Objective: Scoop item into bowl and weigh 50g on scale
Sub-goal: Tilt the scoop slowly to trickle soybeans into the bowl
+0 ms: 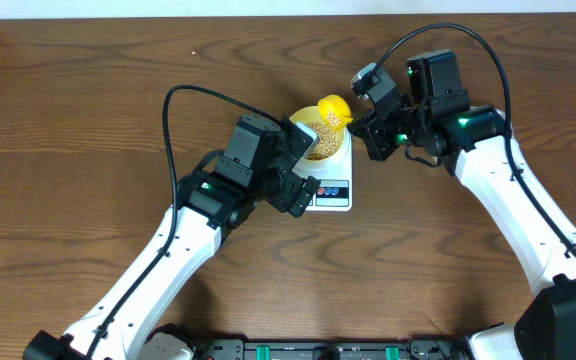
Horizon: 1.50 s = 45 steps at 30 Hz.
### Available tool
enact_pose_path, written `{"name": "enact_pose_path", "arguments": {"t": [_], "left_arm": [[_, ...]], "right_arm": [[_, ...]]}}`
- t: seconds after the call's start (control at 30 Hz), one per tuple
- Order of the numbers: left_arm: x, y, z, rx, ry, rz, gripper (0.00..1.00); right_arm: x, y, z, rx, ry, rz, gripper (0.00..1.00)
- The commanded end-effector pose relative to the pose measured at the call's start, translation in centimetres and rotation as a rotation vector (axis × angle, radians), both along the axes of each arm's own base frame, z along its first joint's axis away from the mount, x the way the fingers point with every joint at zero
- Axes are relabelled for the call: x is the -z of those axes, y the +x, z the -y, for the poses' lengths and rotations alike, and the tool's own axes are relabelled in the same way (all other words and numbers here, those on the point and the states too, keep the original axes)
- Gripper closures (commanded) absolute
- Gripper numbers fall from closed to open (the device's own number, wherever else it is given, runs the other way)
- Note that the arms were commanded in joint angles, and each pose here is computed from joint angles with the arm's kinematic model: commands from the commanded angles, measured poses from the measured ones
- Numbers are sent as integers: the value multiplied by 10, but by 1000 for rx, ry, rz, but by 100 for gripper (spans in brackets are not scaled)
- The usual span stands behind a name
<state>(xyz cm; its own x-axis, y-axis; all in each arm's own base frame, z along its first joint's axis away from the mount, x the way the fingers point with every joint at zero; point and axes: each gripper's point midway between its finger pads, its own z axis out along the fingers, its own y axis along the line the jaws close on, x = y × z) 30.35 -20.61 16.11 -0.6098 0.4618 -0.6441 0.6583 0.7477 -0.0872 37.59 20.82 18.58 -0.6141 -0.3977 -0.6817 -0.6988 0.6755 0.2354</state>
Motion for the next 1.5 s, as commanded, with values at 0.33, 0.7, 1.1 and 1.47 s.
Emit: {"name": "enact_pose_path", "arguments": {"t": [0.33,0.7,1.1,1.47], "left_arm": [[5,-2,-1,2,-1,-20,7],[5,-2,-1,2,-1,-20,7],[5,-2,-1,1,-1,-20,7],[5,-2,-1,2,-2,-20,7]], "right_arm": [[1,0,-1,12,-30,17,99],[0,3,1,10,-44,38,99],[-1,4,1,-13,-52,63,99],[-6,4,-3,-12,-1,49,99]]}}
